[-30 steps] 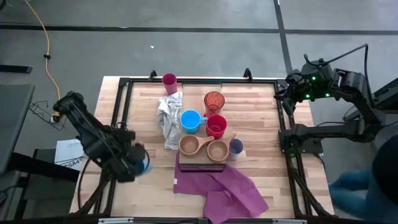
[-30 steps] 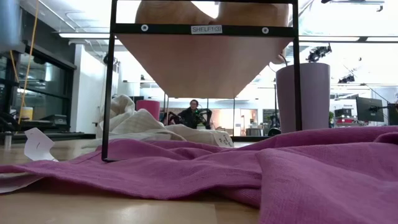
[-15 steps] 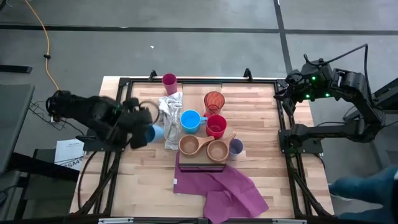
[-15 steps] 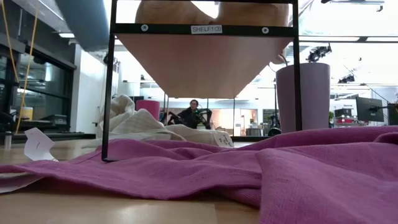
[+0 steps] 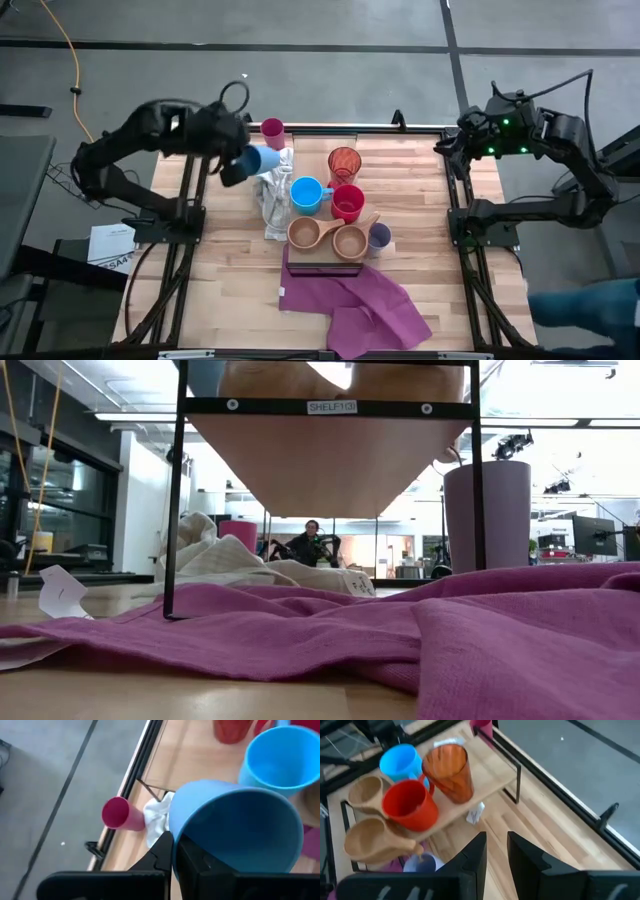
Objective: Stack small to large cups/mugs on shelf
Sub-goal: Put the blue cup on the shelf
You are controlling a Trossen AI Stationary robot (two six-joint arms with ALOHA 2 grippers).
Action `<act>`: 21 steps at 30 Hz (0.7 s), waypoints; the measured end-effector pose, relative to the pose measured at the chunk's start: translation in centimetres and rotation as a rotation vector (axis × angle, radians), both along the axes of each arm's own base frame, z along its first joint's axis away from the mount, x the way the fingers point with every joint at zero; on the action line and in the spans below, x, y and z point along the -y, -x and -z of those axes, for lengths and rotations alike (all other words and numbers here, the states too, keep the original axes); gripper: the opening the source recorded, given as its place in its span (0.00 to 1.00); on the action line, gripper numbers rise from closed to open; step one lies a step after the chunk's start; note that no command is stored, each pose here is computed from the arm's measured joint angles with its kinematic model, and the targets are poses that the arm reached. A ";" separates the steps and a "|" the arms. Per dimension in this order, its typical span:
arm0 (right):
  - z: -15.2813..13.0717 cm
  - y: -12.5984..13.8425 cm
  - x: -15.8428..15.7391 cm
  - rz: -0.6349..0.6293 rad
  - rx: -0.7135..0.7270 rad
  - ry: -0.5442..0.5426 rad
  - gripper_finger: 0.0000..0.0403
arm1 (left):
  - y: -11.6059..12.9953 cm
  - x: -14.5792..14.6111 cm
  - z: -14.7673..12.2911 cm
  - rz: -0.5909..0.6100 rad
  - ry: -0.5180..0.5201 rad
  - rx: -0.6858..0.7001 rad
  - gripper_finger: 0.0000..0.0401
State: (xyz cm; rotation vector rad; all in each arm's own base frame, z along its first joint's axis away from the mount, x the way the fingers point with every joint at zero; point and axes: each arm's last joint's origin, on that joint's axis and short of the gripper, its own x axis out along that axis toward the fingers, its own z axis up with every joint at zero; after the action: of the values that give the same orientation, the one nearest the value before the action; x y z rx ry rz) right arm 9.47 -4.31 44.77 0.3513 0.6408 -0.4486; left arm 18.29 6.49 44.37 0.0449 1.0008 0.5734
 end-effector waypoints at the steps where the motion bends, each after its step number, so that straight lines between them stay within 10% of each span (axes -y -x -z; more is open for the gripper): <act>1: -0.1 -0.2 0.1 0.007 0.008 0.000 0.17 | -0.3 -0.8 0.0 0.005 -0.001 -0.017 0.00; 21: 1.0 -3.3 1.5 0.000 -0.084 -0.032 0.17 | -3.8 -9.2 2.1 0.163 0.157 -0.080 0.00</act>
State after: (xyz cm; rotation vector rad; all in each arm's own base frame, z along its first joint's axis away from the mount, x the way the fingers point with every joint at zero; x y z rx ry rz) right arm 12.75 -5.85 43.81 0.3644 0.7307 -0.4548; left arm 22.13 15.71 42.27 0.0106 1.1060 0.3449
